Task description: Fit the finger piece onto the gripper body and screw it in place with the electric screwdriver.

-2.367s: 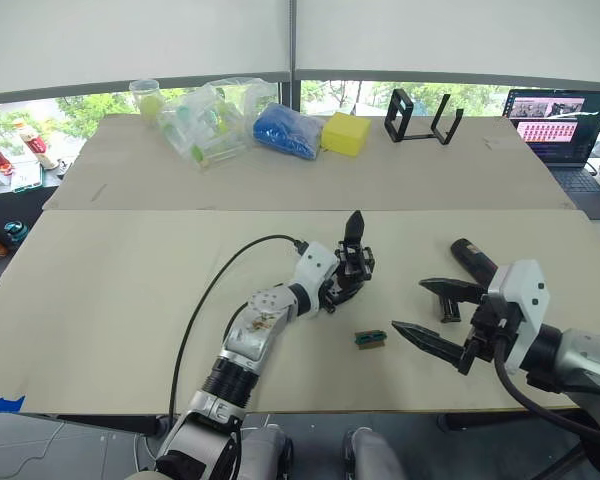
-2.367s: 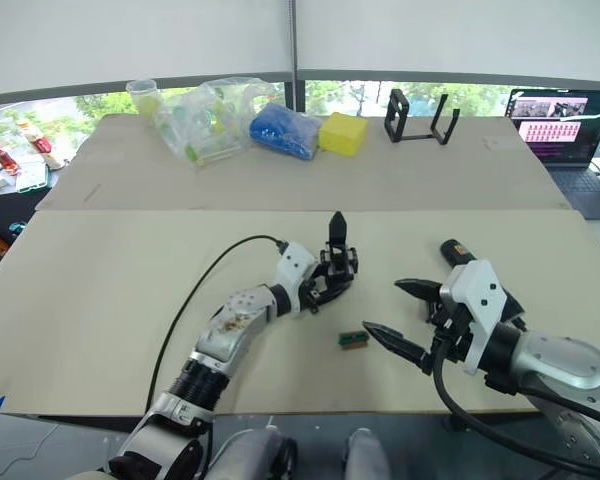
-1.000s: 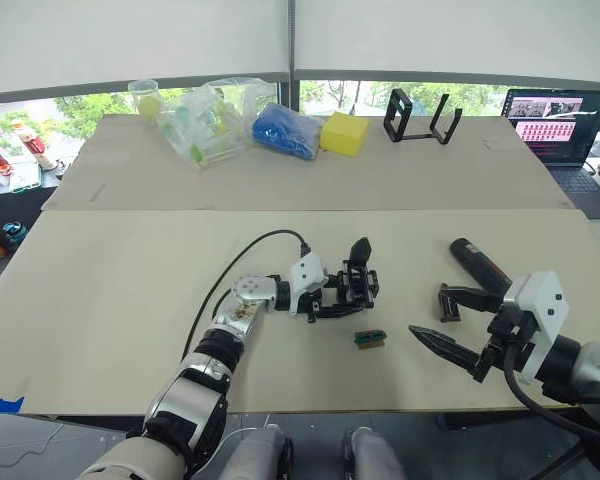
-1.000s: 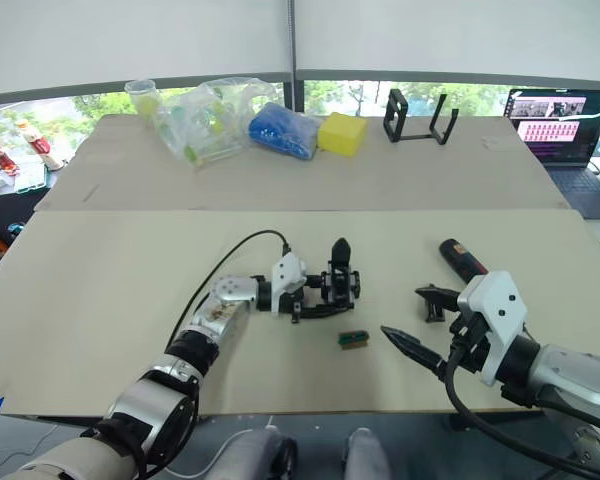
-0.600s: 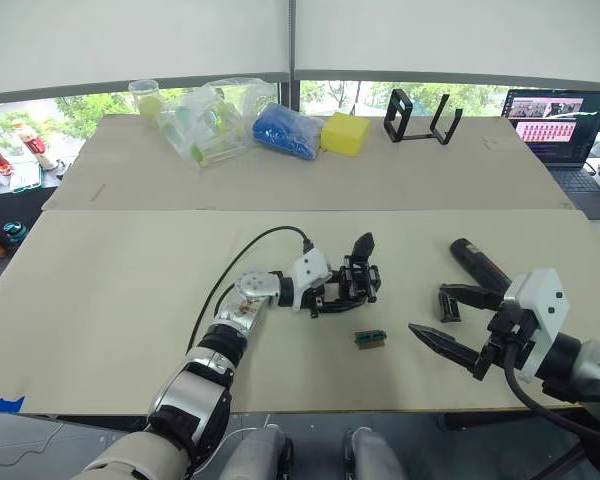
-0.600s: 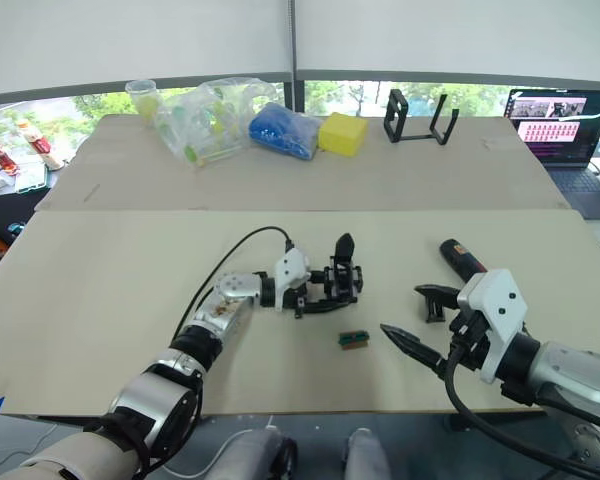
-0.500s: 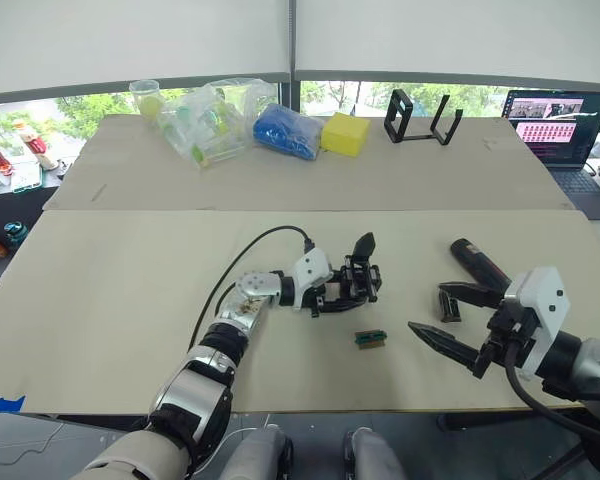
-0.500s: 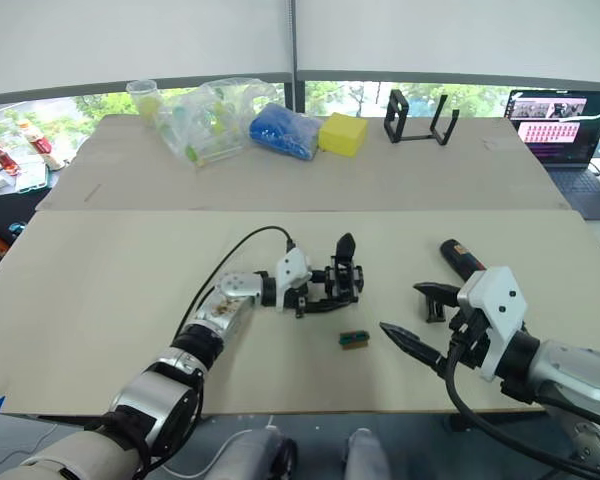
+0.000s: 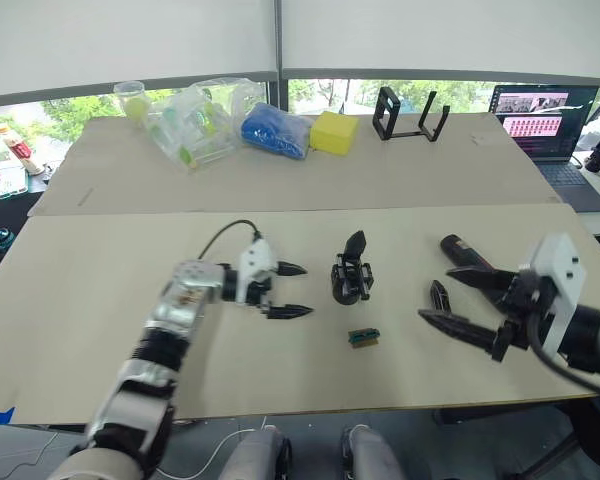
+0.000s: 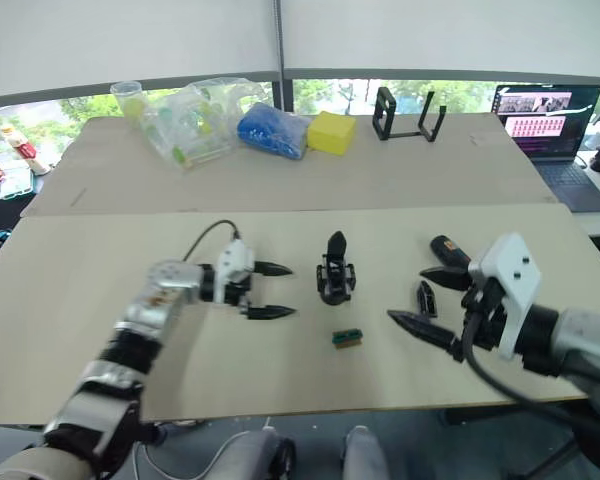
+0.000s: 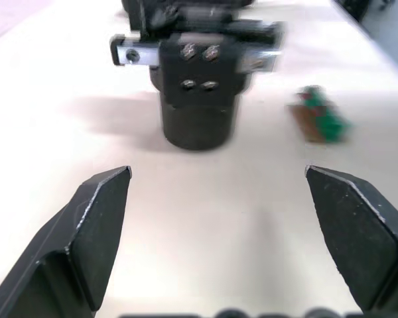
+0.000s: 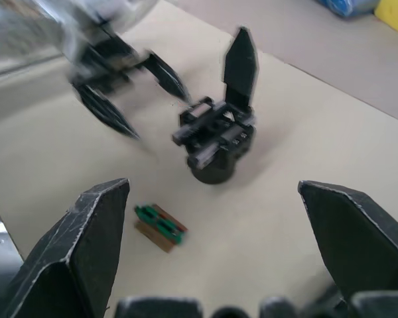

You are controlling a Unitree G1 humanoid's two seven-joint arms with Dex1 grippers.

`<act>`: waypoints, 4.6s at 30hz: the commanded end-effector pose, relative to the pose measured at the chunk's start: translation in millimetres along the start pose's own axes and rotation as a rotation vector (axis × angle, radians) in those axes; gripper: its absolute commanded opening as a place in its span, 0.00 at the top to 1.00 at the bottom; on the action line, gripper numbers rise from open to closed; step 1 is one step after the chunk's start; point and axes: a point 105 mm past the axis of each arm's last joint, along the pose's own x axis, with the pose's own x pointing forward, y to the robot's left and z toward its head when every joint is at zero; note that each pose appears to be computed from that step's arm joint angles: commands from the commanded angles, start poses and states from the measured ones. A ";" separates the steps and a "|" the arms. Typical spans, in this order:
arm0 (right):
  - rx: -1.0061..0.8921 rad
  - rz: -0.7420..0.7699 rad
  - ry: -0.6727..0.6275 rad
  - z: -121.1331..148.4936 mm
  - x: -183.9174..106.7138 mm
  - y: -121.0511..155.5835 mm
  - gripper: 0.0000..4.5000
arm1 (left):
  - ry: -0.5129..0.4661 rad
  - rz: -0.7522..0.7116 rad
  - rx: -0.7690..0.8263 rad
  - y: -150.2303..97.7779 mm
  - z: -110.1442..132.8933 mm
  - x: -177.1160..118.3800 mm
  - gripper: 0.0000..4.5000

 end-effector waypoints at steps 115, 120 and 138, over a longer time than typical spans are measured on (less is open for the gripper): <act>0.089 0.726 -0.215 117.2 77.9 52.6 0.55 | -0.301 -0.220 -0.241 1.2 169.3 3.1 1.00; 0.057 0.735 -0.223 116.6 79.3 55.2 0.55 | -0.304 -0.220 -0.237 1.7 170.4 3.4 1.00; -0.012 0.737 -0.230 116.6 79.9 56.3 0.93 | -0.259 -0.224 -0.213 1.6 160.4 4.3 1.00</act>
